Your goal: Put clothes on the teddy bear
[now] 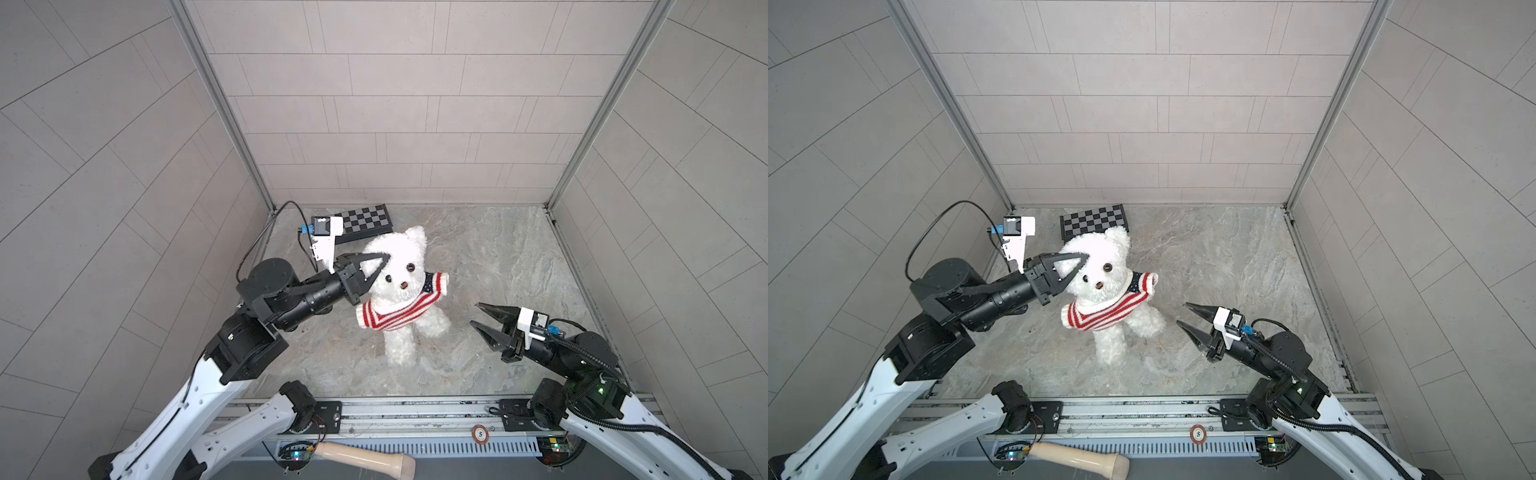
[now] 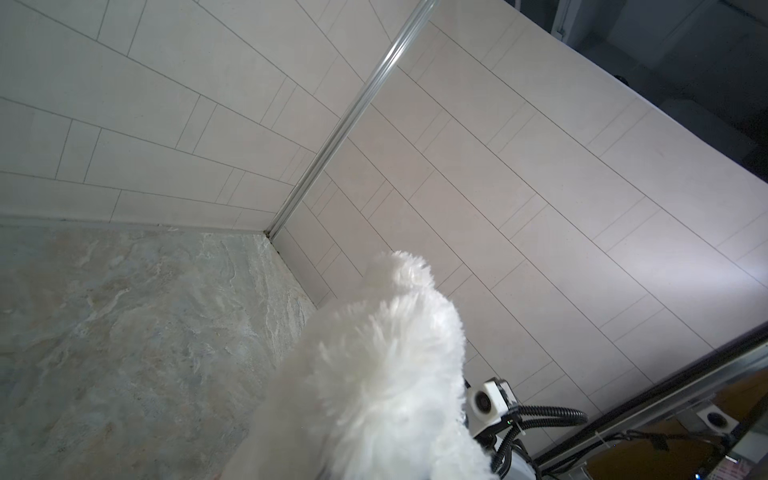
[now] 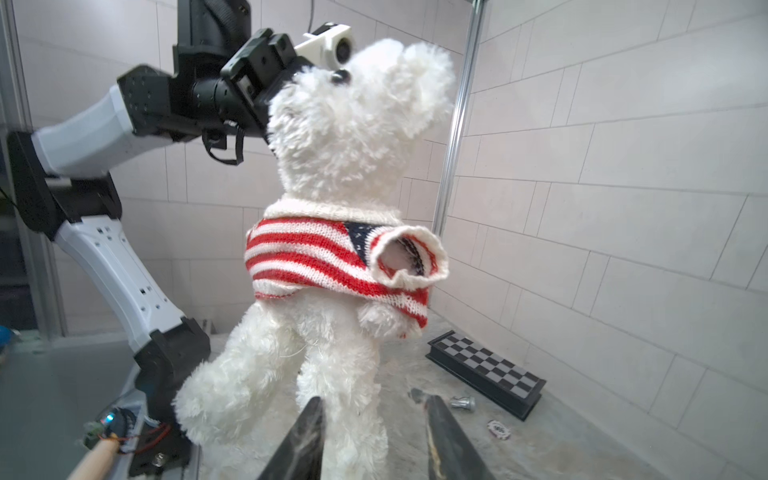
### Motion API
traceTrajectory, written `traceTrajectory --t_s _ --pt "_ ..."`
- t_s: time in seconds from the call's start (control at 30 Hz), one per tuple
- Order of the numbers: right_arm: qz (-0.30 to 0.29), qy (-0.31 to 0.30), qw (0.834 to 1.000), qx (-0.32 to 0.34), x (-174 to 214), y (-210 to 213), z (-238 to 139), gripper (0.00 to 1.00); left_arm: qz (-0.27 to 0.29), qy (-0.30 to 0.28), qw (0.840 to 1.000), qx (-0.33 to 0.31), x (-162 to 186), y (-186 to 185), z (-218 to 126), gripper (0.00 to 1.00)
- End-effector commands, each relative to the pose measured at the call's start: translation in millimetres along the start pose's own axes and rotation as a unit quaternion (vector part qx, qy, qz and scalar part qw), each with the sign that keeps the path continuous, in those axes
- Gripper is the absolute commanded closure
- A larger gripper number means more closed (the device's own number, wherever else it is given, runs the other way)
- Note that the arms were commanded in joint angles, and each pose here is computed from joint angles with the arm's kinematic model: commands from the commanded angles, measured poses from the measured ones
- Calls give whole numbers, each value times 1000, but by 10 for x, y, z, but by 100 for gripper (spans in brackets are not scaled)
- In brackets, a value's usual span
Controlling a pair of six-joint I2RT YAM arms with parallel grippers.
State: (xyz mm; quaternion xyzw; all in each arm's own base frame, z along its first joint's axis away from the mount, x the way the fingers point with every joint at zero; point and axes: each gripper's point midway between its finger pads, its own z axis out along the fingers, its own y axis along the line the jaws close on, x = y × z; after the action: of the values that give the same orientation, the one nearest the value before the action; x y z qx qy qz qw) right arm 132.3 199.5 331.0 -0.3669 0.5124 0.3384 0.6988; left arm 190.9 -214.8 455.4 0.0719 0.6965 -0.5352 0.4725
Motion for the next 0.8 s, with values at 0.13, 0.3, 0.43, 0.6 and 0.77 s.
traceTrajectory --t_s 0.13,0.3,0.43,0.6,0.77 --pt "-127 31 991 16 5 -4 175 61 -109 7 994 11 -27 167 152 100" --pt "-207 56 977 14 125 108 384 68 -157 4 988 11 -18 314 226 100" --pt "-239 74 968 7 258 161 536 69 -173 6 985 9 -27 345 256 100" --pt "-254 67 965 5 274 198 683 70 -180 6 984 5 -7 377 267 100" --pt "-269 68 961 18 302 167 808 68 -185 9 983 3 25 407 274 100"
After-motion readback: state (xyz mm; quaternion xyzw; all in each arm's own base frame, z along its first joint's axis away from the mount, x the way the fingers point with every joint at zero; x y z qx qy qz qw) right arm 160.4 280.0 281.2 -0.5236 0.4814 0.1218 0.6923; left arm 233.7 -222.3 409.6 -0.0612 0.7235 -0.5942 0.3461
